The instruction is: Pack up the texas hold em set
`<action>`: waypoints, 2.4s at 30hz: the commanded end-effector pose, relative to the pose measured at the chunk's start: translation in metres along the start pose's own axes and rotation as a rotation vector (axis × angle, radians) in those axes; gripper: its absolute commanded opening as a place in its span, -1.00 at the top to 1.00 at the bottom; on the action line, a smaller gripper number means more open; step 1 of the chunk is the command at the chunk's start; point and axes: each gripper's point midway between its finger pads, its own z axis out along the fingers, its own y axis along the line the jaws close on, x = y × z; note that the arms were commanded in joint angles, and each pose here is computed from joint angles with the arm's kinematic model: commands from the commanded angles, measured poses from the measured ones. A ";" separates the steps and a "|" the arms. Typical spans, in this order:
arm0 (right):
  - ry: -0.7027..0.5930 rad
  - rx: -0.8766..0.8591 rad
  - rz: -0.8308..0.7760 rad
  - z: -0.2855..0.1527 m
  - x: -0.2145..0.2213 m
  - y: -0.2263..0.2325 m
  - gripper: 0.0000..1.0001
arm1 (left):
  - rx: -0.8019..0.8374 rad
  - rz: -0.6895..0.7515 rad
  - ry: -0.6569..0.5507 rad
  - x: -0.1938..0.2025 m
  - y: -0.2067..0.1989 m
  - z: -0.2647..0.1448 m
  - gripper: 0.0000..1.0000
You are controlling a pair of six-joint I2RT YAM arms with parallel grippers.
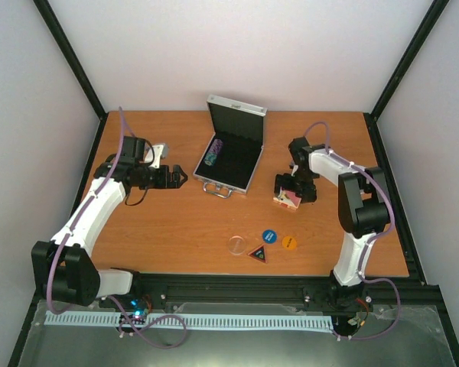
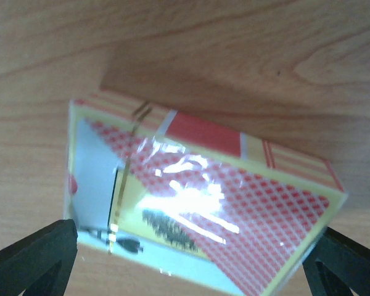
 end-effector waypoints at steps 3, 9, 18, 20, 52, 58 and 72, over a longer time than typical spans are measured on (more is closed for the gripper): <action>-0.101 0.068 -0.183 -0.056 0.006 -0.001 -1.00 | -0.002 0.005 -0.052 -0.018 -0.004 -0.010 -1.00; -0.266 0.100 -0.399 -0.101 -0.020 0.009 -1.00 | 0.003 -0.002 -0.054 -0.020 -0.005 -0.010 -0.99; -0.349 0.190 -0.727 -0.075 -0.047 0.011 -0.97 | 0.007 -0.015 -0.048 -0.015 -0.004 -0.008 -1.00; -0.362 0.181 -0.786 -0.068 -0.042 0.014 -0.97 | -0.001 -0.005 -0.044 -0.015 -0.003 -0.009 -1.00; -0.177 0.164 -0.928 0.011 -0.016 0.027 -0.79 | 0.003 0.010 -0.002 -0.013 -0.002 -0.001 -1.00; -0.083 0.080 -0.846 0.026 0.011 0.041 -0.56 | -0.005 0.014 0.003 -0.014 0.000 0.001 -0.99; -0.080 0.066 -0.726 0.011 0.011 0.067 -0.88 | -0.027 0.002 -0.003 -0.014 0.005 0.004 -1.00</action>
